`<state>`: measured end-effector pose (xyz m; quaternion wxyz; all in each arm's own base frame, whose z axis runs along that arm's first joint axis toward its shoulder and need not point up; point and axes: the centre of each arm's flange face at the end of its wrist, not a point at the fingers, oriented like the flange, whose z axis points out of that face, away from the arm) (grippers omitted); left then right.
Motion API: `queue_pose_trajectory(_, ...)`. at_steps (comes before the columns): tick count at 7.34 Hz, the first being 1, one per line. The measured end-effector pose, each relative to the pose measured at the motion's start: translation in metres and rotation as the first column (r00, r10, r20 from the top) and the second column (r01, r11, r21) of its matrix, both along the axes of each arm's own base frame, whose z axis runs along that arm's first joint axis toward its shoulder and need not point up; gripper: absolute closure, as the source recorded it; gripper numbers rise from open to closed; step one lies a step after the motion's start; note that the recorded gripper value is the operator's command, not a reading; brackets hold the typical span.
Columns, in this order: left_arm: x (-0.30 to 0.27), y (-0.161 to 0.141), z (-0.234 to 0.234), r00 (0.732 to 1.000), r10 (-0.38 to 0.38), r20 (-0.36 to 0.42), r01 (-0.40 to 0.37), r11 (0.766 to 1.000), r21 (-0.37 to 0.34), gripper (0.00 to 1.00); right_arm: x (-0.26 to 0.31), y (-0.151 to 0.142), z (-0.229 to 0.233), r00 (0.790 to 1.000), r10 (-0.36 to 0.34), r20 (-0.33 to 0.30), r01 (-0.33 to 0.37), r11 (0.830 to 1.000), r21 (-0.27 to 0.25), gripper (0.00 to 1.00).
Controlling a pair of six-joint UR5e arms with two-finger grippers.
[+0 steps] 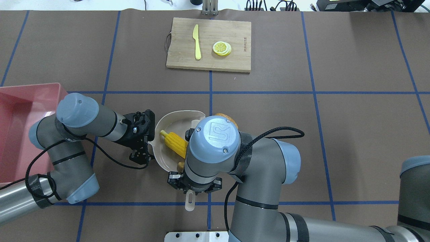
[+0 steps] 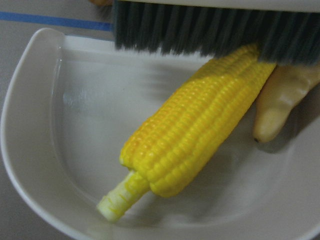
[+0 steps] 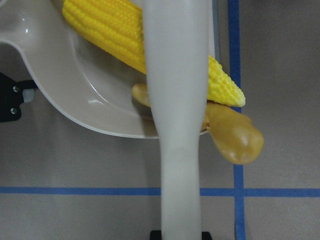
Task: Sweep and dump trash into bin
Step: 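Sweep the corn and ginger into the dustpan with the right gripper's brush, then lift the brush and move it behind the potato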
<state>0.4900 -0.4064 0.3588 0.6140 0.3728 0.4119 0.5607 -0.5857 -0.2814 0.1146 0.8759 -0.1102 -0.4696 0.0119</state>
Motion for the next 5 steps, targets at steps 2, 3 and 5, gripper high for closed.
queue_pose_trajectory(2, 0.0, 0.0, 0.0, 1.0, 0.0, 0.0, 0.0, 1.0, 0.0, 0.02, 0.013, -0.02, -0.01, 1.0, 0.012, -0.022, -0.012, 1.0, -0.016, 1.0)
queue_pose_trajectory(3, 0.0, 0.0, 0.0, 1.0, 0.0, 0.0, 0.0, 1.0, 0.0, 0.02, 0.031, -0.037, -0.013, 0.999, 0.004, -0.04, -0.004, 1.0, -0.011, 1.0)
queue_pose_trajectory(5, 0.0, 0.0, -0.001, 1.0, 0.0, -0.001, 0.0, 1.0, 0.0, 0.02, 0.08, -0.075, 0.007, 0.996, -0.007, -0.085, 0.01, 0.999, 0.037, 1.0)
